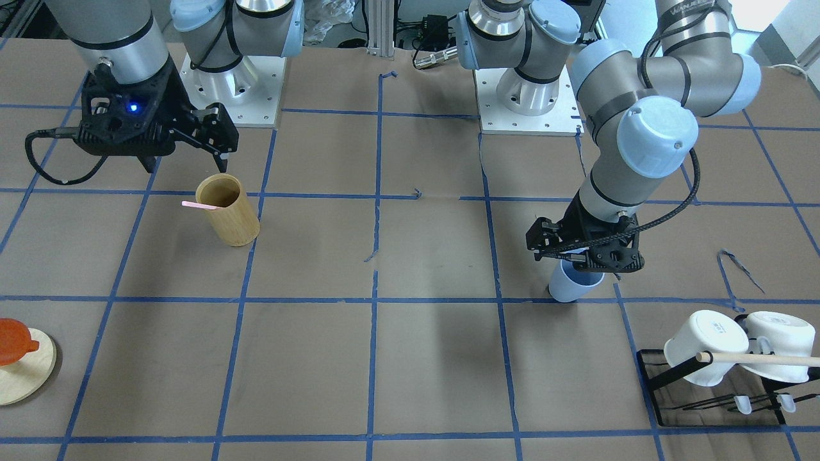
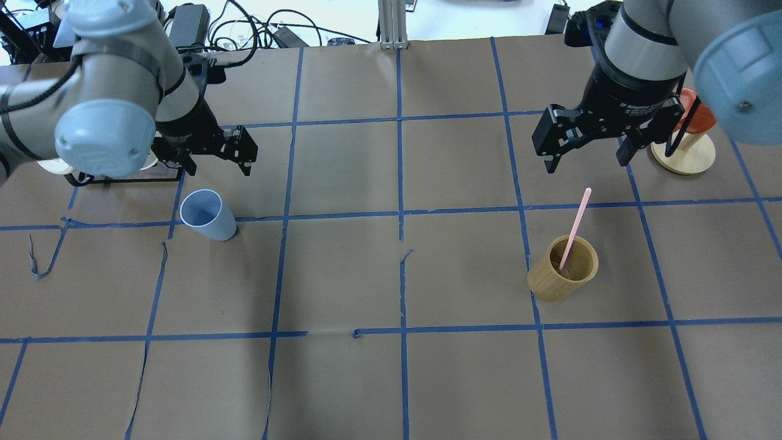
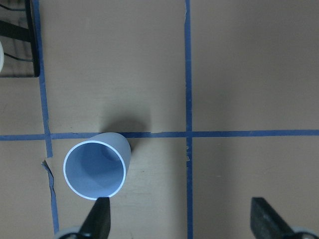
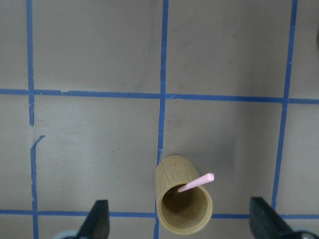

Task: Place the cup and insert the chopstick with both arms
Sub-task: 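Lower the left gripper over the blue cup while the right descends to the chopstick, then close the left gripper on the blue cup while the right gripper grasps the pink chopstick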

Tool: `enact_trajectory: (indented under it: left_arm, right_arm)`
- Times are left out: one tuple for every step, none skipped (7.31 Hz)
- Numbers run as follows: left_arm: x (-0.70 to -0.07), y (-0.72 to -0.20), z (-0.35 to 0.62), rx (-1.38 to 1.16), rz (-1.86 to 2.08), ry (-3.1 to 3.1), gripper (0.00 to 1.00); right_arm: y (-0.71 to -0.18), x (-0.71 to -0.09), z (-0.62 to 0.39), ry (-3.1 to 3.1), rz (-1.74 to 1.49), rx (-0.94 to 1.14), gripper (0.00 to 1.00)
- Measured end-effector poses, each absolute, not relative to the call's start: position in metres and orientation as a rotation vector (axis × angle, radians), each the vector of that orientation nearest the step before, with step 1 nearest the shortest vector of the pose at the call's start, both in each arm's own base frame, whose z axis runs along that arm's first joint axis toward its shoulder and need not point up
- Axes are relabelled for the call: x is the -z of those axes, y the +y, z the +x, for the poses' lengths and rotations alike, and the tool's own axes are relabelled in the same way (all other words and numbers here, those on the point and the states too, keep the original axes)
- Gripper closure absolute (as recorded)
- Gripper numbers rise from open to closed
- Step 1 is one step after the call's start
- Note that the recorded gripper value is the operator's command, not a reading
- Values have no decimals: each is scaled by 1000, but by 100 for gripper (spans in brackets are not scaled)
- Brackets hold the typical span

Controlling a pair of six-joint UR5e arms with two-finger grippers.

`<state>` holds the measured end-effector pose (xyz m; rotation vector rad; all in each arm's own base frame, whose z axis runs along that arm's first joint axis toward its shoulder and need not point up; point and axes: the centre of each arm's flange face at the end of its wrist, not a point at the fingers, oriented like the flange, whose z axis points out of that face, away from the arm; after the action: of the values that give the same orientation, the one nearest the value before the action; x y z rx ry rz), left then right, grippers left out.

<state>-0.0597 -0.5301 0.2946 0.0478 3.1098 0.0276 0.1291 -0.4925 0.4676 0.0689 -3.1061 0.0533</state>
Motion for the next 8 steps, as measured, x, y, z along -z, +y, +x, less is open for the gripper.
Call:
enact_trajectory:
  left_arm:
    - [-274, -522, -53, -51, 51, 3111, 10]
    - [-261, -519, -50, -76, 52, 3113, 68]
    - [-253, -520, -49, -91, 52, 3114, 100]
    - [-249, -521, -49, -96, 53, 3115, 100]
    - [-248, -522, -49, -98, 55, 3115, 100]
    - [-249, -523, -48, -95, 57, 3115, 100]
    - [-250, -524, -48, -90, 56, 3115, 100]
    - [-253, -527, -48, -80, 47, 3114, 100]
  right_arm:
    - [-499, -453, 127, -3104, 60, -59, 0]
    - [-501, -437, 121, -3104, 43, -28, 0]
    - [-499, -415, 110, -3108, 12, 32, 0]
    - [-496, -392, 98, -3114, -23, 93, 0]
    - [-492, -375, 91, -3117, -49, 126, 4]
    - [-489, -364, 89, -3119, -64, 139, 26]
    - [-487, -359, 88, -3122, -69, 146, 47]
    - [-487, -358, 88, -3124, -70, 148, 48]
